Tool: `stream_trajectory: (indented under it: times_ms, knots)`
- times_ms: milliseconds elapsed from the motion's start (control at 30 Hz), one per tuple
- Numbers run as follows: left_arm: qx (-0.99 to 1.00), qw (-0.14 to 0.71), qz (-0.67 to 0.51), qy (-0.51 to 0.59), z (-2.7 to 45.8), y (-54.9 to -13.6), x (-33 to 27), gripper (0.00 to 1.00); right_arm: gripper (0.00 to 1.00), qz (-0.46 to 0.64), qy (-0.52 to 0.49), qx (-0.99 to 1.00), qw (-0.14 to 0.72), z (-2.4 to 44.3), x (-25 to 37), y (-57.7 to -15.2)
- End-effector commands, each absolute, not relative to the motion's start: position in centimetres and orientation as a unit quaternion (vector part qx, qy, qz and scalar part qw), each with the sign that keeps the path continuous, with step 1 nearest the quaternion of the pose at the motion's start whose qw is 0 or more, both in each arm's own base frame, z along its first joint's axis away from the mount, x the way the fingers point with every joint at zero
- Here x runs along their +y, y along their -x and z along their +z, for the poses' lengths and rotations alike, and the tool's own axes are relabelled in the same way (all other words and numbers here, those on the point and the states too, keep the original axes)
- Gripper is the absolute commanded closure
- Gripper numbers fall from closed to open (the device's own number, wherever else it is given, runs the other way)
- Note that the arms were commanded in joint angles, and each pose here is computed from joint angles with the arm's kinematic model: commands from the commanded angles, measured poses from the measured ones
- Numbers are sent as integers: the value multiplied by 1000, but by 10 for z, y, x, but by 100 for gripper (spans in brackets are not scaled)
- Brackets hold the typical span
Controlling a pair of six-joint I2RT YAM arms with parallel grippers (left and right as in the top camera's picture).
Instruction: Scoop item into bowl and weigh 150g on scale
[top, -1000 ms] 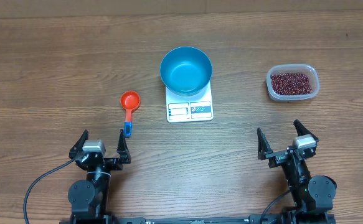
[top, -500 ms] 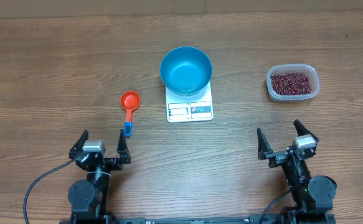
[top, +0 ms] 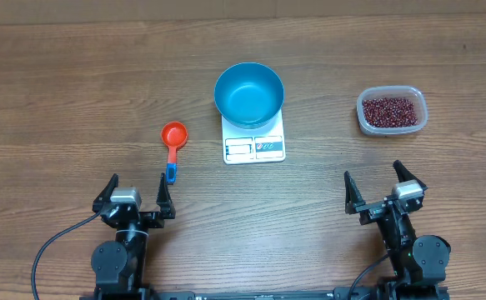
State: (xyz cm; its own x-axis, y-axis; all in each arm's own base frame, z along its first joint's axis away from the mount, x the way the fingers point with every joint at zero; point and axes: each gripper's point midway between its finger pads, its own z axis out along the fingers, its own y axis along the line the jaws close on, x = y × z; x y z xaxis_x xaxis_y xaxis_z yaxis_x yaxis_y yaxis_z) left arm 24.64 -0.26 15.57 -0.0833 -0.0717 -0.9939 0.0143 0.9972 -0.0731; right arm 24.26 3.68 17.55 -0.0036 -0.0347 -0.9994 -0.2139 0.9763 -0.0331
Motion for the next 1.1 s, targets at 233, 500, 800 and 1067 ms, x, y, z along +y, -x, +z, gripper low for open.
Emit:
stream_trajectory:
  times_ms: [233,500,800,1067]
  knots:
    - [734,679,-29,14,156,-246,-4,1,0,61,86,704,703,174,35,-243]
    - [734,679,-29,14,156,-246,-4,1,0,61,86,704,703,174,35,-243]
    - [734,679,-31,12,156,-246,-5,0,0,61,86,704,703,174,35,-243]
    - [733,678,-41,16,156,-246,-6,1,0,61,86,704,703,174,35,-243]
